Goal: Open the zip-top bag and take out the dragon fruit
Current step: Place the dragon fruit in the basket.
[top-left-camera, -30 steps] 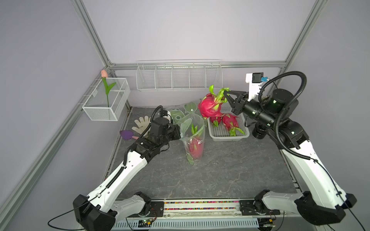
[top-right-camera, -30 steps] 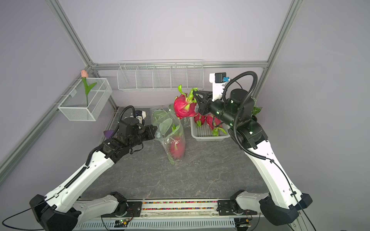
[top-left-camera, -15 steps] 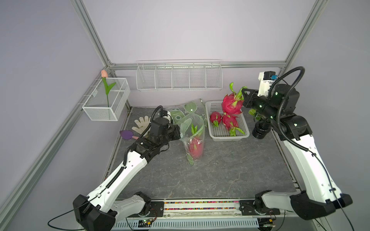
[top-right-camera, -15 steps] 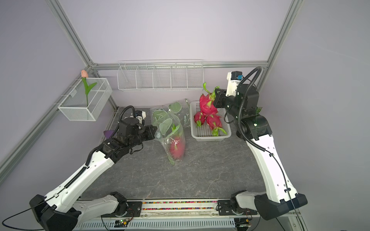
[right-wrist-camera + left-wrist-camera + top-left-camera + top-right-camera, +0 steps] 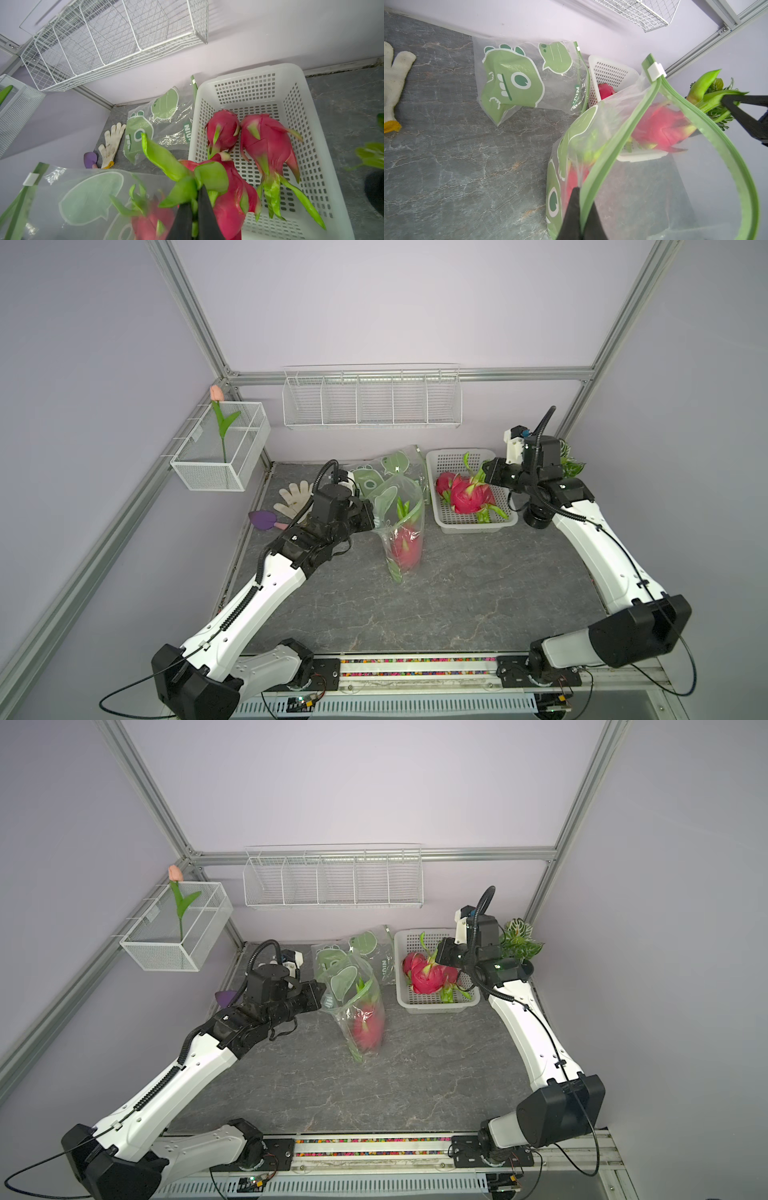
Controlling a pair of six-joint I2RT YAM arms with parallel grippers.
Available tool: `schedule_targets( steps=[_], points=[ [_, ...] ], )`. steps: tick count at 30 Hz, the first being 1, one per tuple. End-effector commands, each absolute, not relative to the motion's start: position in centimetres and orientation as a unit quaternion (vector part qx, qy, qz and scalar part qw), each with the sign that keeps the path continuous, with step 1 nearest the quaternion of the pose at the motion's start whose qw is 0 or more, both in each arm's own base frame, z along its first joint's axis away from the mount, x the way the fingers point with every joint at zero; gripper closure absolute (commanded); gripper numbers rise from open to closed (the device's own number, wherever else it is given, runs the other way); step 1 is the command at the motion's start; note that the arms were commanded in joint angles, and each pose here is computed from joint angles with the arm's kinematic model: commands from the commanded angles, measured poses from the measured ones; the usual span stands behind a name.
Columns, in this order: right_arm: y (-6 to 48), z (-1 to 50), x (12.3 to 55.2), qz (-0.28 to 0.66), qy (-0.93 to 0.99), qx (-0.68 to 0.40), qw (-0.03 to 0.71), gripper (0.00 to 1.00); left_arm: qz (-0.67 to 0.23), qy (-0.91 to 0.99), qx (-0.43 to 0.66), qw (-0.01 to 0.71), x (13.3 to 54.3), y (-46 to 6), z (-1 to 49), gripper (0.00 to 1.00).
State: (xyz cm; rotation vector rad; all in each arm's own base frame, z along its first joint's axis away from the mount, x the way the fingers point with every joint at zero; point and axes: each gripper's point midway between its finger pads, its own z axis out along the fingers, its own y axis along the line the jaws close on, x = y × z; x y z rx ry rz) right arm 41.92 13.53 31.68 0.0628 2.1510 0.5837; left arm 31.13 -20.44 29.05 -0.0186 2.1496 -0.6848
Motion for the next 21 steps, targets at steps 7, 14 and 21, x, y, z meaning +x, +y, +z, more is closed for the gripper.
schedule_targets(
  steps=[7,14,21],
  points=[
    [14.2,31.5,40.9,0.281,0.847,0.032,0.450,0.93,-0.264,0.863,-0.005,0.431,31.6,-20.3,28.7,0.98],
    [14.1,28.8,41.4,0.267,0.863,0.034,0.428,0.93,-0.265,0.864,-0.003,0.428,31.7,-20.5,28.7,0.98],
    [14.5,26.0,42.7,0.256,0.878,0.029,0.404,0.93,-0.267,0.864,-0.003,0.428,31.8,-20.5,28.7,0.98]
  ],
)
